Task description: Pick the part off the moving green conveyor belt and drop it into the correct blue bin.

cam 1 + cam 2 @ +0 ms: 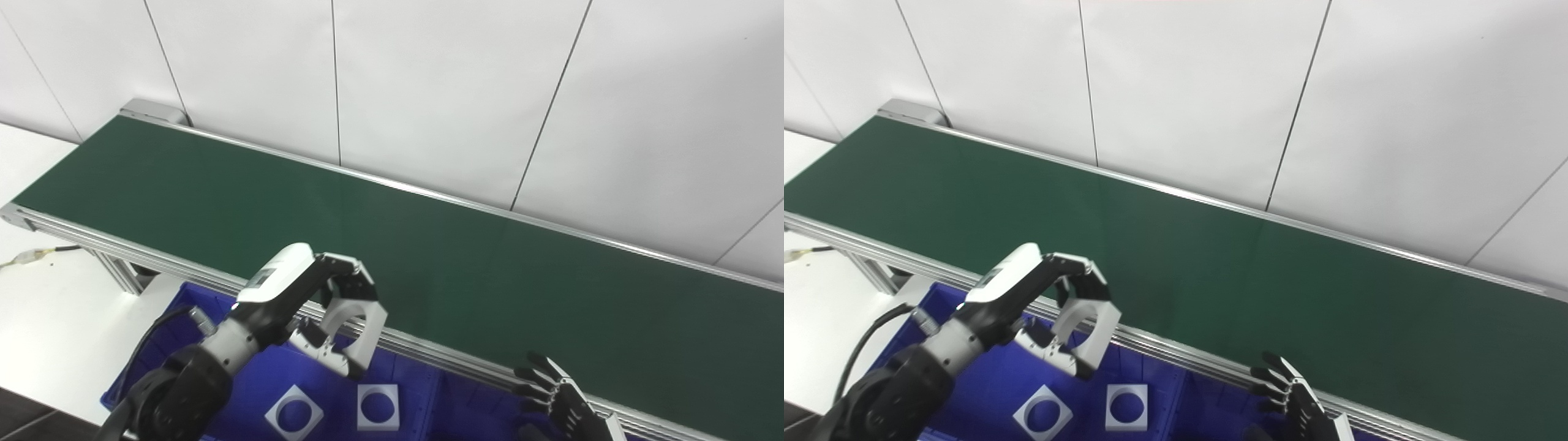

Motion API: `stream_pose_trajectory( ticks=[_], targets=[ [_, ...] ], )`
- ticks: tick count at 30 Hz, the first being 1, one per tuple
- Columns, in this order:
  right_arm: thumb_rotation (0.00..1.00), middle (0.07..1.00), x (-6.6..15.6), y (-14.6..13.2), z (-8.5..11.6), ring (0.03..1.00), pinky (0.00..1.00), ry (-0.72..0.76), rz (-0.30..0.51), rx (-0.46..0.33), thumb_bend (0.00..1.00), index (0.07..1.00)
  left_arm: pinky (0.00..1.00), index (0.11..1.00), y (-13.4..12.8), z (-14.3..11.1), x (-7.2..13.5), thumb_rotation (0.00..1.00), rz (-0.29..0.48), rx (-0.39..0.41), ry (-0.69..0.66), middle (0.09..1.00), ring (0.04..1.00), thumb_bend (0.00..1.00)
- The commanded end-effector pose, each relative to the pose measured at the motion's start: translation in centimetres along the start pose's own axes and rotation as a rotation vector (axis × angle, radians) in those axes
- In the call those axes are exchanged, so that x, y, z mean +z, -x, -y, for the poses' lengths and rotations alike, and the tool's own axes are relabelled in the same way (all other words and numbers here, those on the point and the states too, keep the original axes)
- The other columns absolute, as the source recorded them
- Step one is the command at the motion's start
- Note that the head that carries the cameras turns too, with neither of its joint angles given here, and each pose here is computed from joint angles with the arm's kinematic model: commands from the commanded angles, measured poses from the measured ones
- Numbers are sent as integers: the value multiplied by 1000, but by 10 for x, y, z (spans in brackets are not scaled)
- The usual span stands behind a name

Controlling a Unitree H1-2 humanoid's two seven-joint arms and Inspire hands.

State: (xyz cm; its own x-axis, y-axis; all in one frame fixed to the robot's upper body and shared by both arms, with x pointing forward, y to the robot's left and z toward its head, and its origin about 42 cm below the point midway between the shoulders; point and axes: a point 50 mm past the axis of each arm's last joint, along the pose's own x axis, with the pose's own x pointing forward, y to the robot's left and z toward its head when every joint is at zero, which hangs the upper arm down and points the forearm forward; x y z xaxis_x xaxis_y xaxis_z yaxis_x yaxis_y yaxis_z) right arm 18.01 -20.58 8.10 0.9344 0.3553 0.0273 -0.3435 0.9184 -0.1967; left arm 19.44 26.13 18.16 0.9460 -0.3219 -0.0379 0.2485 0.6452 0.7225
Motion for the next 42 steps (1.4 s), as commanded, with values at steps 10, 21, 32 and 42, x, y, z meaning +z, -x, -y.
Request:
stream_pose_trajectory(
  ticks=[10,21,32,42],
  targets=[
    [635,787,13,-3,13,718,637,-6,43,-15,726,866,312,513,19,0,-10,0,-49,97,57,486,395,501],
    [622,801,12,-2,29,728,652,-24,41,-35,705,869,343,500,17,28,-38,0,-124,175,158,503,418,502],
    [653,798,15,-2,40,732,654,-25,42,-57,725,877,310,516,14,72,-83,0,-252,169,219,485,399,501],
    [660,785,20,-6,47,710,634,-11,53,-65,733,868,340,515,13,86,-93,0,-319,124,218,474,407,502]
  ],
)
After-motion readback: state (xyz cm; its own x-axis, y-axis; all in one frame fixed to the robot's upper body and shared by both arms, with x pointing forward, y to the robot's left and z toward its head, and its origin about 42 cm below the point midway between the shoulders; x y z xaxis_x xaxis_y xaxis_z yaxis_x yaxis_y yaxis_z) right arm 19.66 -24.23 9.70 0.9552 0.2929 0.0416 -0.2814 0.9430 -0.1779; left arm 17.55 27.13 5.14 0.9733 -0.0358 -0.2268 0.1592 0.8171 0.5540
